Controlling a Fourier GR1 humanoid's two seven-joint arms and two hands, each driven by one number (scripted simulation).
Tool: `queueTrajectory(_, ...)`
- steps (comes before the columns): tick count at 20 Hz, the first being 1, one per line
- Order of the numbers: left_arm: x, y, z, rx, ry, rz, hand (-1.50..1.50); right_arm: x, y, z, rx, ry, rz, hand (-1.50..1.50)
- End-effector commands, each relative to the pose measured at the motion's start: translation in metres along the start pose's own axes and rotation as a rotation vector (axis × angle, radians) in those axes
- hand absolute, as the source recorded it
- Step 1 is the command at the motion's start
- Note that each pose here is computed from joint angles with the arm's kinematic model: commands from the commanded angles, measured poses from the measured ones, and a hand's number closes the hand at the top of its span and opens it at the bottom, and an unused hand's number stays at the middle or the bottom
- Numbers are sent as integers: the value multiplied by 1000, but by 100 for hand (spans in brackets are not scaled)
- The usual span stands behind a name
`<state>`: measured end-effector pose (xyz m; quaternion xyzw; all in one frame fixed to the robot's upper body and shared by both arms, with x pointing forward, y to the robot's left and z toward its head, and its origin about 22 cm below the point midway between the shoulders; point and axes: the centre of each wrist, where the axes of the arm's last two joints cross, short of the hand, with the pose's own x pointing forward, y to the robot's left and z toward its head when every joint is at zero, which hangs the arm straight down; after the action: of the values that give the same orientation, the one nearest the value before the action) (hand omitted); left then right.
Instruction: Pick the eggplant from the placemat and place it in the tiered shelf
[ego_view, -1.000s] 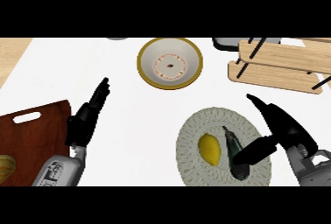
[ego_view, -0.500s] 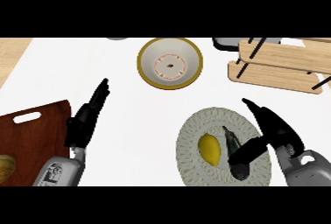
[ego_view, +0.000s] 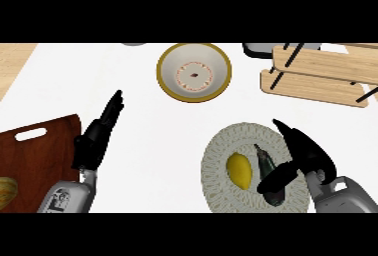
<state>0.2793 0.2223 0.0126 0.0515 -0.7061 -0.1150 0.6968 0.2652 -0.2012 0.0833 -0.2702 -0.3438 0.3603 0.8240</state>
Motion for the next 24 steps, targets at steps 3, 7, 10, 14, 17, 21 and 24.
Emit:
queueTrajectory(3,0,0,-3,7,-2,7,0,-4,4,-7,-5,107,23,-150)
queueTrajectory(7,6,-15,-12,-2,-2,5,0,5,14,-6,1,122,48,-150)
queueTrajectory(10,12,-4,-11,7,-2,1,0,-10,6,-27,12,115,37,-150)
queueTrajectory(14,-3,14,-2,0,-2,2,0,-23,36,-9,28,117,47,-150)
queueTrajectory(17,15,-3,-5,6,1,9,0,-8,60,-16,35,109,41,-150)
queueTrajectory(21,4,6,-3,11,-24,-8,0,-34,45,-35,55,115,48,-150)
queueTrajectory(24,7,-12,-6,-5,-21,-8,0,-21,34,-29,59,107,45,-150)
